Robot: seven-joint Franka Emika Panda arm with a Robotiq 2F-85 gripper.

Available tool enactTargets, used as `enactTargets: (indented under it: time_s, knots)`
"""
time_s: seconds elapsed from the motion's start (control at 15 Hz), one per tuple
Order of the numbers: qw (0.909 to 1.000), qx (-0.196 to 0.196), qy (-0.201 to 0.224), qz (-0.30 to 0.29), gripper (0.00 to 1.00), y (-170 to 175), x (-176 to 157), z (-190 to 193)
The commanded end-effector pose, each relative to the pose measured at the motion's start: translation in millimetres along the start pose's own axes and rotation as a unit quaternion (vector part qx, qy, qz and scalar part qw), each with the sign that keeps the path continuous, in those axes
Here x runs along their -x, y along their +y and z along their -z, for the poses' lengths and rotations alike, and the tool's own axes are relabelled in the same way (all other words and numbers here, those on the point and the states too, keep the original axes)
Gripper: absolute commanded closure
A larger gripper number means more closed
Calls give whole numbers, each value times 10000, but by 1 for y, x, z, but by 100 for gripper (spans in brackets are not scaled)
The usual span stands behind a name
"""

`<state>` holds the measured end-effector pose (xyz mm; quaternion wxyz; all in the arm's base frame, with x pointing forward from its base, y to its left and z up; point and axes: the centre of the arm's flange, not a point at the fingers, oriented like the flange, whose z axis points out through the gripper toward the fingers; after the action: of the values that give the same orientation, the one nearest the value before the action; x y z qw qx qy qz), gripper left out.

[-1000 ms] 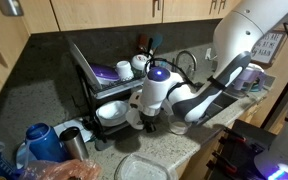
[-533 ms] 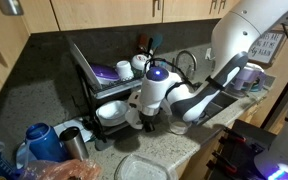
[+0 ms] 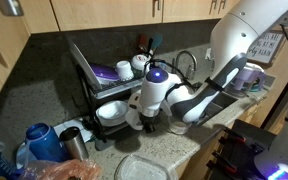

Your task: Pick the white bowl on the counter and place it in the dish rack

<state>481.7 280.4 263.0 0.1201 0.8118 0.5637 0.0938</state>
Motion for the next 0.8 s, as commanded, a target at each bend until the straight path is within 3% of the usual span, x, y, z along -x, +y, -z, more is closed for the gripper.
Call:
enactTargets:
  time_s: [0.0,0.4,0.73]
  knots:
    - [9996,241,151,81,97,6,-9,6]
    - [9978,488,363,257,97,20,-20,7]
    - [9961,690,543,-108,97,34,-25,-21]
